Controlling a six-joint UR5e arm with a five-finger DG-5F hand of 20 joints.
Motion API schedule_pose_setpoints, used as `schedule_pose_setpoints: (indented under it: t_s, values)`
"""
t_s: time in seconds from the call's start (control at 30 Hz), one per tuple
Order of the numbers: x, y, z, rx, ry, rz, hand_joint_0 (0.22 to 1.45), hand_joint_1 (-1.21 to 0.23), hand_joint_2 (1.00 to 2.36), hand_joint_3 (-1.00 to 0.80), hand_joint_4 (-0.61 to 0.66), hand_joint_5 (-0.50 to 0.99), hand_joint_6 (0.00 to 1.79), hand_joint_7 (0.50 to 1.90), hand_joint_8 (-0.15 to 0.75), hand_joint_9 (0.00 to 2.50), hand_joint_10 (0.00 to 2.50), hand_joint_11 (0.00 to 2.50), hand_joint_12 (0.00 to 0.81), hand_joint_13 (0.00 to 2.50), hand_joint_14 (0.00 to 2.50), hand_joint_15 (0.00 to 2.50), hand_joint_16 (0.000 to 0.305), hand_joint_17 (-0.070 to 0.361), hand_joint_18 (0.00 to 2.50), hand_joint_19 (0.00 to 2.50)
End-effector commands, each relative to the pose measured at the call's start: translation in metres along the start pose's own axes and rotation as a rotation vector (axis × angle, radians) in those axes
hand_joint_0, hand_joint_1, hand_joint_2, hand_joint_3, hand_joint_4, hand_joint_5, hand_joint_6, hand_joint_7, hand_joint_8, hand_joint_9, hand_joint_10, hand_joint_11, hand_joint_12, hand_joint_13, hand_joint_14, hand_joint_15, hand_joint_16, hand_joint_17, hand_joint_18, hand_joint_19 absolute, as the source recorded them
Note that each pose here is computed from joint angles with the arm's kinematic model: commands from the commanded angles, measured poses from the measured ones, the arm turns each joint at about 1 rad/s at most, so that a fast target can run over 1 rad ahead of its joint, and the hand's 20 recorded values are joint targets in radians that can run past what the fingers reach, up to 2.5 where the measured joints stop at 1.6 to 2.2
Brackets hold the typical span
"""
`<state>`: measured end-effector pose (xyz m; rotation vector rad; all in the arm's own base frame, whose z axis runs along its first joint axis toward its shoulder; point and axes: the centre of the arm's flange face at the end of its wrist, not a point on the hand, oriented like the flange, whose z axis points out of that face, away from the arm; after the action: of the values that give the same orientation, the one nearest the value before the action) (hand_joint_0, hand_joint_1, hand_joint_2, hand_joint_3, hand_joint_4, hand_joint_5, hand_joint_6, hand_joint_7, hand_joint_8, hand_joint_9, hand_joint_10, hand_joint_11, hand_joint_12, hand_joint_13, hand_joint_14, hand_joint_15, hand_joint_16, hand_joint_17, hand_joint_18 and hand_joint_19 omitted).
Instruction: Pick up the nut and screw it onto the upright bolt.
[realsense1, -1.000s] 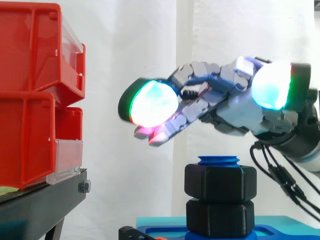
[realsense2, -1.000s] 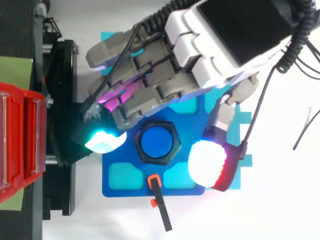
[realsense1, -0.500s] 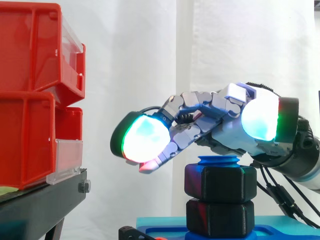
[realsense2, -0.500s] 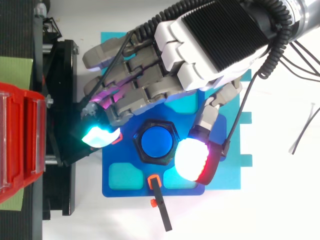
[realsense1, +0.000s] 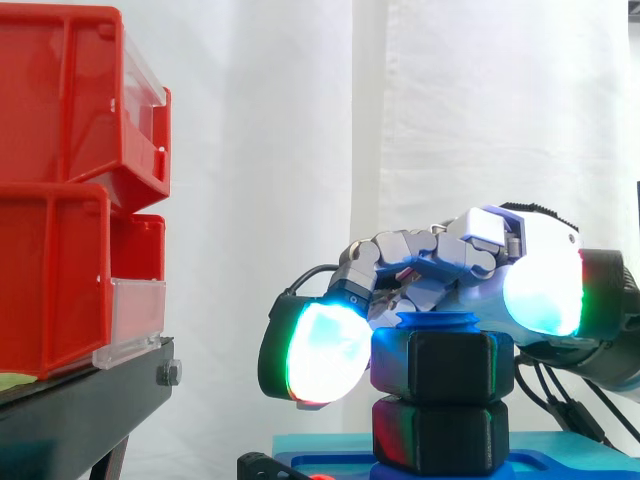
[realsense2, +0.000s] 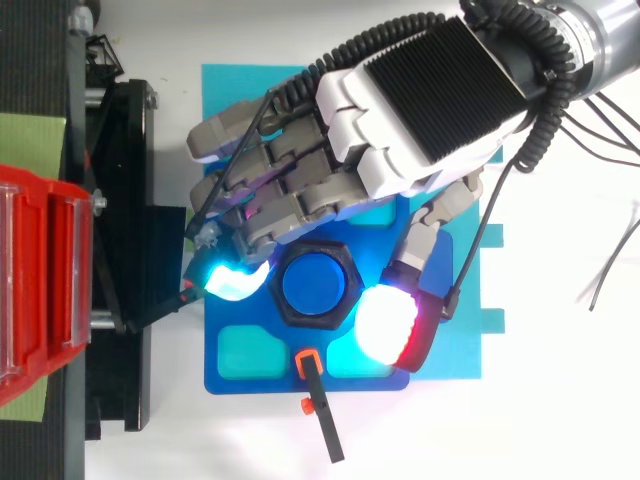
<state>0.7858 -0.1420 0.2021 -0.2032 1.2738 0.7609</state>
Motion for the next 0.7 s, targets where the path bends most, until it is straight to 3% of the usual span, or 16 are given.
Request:
schedule_pose_setpoints:
  t_s: [0.0, 0.67]
  values:
    - [0.0012, 0.0012, 0.0009, -0.002, 0.001, 0.001, 0.48, -0.17, 1.0, -0.5, 0.25, -0.1, 0.5, 0.98, 0.284, 0.79, 0.0, 0.0, 0.297, 0.64, 0.0, 0.0, 0.028, 0.064, 0.34, 0.0]
    - [-0.0051, -0.0028, -0.001, -0.017, -0.019, -0.002, 0.5, -0.19, 1.0, -0.5, 0.19, -0.06, 0.5, 1.4, 0.299, 0.86, 0.0, 0.0, 0.284, 0.7, 0.0, 0.0, 0.026, 0.059, 0.42, 0.0]
